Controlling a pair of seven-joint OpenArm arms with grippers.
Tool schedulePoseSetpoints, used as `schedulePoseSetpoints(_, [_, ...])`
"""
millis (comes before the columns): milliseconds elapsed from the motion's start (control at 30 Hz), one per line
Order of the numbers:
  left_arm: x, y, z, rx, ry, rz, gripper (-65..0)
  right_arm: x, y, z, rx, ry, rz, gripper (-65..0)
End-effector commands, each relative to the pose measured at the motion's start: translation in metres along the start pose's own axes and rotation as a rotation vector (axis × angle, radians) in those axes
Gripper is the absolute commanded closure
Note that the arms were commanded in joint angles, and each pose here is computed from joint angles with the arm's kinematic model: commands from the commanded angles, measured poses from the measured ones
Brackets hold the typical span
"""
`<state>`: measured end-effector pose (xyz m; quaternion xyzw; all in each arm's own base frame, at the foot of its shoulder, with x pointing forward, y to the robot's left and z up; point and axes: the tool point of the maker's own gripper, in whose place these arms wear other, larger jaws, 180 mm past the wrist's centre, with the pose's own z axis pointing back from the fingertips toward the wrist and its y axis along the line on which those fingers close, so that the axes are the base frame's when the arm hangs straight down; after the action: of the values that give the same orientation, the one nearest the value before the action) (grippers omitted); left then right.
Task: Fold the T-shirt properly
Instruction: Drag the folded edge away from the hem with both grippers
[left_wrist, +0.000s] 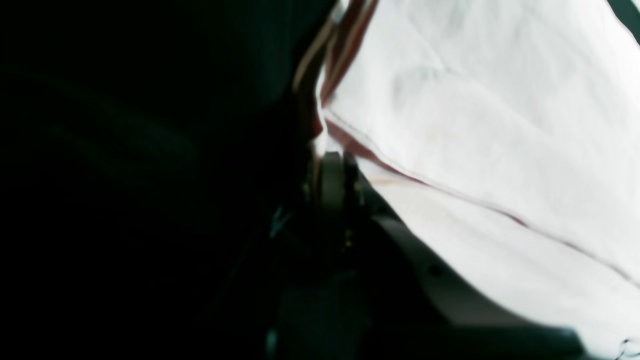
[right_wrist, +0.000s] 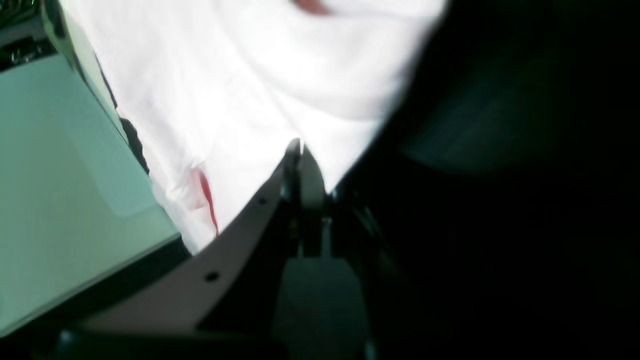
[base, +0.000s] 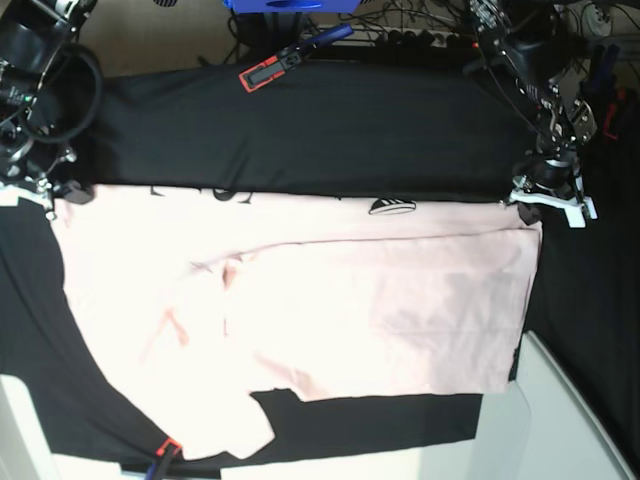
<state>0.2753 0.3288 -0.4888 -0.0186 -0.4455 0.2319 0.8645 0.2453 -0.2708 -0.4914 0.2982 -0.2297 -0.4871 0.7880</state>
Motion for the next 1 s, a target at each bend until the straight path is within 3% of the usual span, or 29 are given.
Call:
schedulePoseSetpoints(0, [-0.019, -0.002, 0.002, 0.004, 0.081, -0.034, 0.0, 0.028, 0.006, 0.012, 0.004, -0.062, 0.04, 0.0])
schedulePoseSetpoints(200, [-0.032, -0.017, 0.004, -0.016, 0.095, -0.018, 0.0, 0.034, -0.005, 0.021, -0.022, -0.072, 0.044, 0.0])
schedulePoseSetpoints(367, [-0.045, -0.01, 0.02, -0.001, 0.102, -0.04, 0.0, 0.044, -0.014, 0.03, -0.047, -0.095, 0.058, 0.0])
schedulePoseSetpoints(667, [-0.03, 0.011, 0.059, 0.039, 0.049, -0.152, 0.0, 0.047, -0.022, 0.036, -0.068, -0.102, 0.065, 0.0])
schedulePoseSetpoints(967, [-0.043, 0.016, 0.067, 0.045, 0.077, -0.158, 0.0, 0.038, -0.041, 0.046, -0.085, -0.086, 0.116, 0.0])
